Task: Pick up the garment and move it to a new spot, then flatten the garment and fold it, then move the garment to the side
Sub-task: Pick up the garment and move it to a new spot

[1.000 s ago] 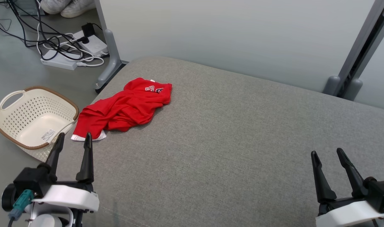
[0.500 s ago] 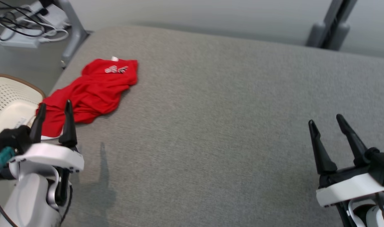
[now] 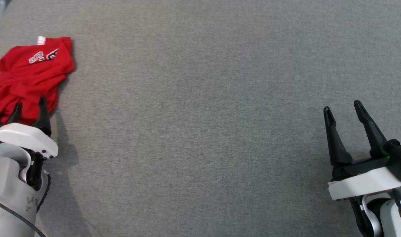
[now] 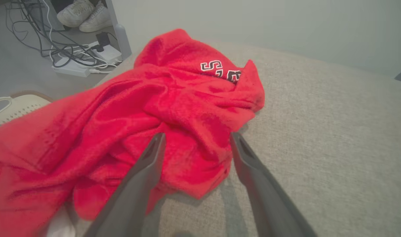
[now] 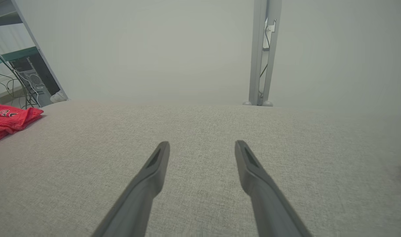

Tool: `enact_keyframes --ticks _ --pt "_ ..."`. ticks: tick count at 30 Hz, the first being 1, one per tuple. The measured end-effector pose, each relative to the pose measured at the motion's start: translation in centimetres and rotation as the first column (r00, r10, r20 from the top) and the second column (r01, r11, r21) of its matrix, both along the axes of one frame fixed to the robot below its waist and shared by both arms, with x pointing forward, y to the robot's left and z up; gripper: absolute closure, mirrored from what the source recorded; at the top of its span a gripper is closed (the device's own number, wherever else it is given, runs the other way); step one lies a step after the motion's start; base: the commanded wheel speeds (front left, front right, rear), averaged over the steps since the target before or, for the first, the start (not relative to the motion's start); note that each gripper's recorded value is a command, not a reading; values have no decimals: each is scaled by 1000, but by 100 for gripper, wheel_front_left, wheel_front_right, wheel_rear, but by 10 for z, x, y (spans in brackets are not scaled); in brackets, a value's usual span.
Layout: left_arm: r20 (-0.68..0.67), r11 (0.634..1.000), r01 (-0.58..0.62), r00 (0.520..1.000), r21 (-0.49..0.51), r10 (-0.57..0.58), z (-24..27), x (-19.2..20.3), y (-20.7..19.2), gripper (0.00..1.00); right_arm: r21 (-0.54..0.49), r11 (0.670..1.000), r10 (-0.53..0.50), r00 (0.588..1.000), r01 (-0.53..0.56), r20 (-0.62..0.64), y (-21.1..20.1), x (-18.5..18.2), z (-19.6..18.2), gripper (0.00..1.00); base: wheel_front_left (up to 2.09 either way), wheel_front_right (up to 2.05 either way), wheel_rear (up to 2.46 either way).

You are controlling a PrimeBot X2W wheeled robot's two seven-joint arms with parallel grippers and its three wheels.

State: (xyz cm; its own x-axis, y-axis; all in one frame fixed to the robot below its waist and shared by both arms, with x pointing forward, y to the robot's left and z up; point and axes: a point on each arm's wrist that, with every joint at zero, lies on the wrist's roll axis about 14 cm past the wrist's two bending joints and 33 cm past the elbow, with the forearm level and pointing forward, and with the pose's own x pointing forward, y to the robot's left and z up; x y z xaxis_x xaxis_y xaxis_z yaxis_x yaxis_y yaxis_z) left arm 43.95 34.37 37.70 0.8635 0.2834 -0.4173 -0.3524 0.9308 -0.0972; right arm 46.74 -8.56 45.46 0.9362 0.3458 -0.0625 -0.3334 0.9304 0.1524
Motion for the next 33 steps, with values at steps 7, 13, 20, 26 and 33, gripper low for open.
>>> enact_keyframes --ticks 7,13,20,26,33 --pt "-144 998 -30 989 -53 22 -33 -7 0 69 -3 1000 -28 1000 28 -15 -9 1 -8 0 0 0 0" --pt "-79 1000 -11 997 0 11 -15 -3 5 100 2 999 -42 999 42 17 -13 0 1 0 0 0 0" --pt "158 997 8 987 81 -21 54 17 3 100 15 998 -54 996 53 76 -15 -6 25 0 0 0 0" --pt "309 994 33 949 106 -64 93 -10 -21 100 20 998 -68 992 67 102 -20 -25 41 0 0 0 0" --pt "412 984 66 902 165 -130 126 -45 -49 100 31 997 -75 986 71 146 -22 -45 63 0 0 0 0"
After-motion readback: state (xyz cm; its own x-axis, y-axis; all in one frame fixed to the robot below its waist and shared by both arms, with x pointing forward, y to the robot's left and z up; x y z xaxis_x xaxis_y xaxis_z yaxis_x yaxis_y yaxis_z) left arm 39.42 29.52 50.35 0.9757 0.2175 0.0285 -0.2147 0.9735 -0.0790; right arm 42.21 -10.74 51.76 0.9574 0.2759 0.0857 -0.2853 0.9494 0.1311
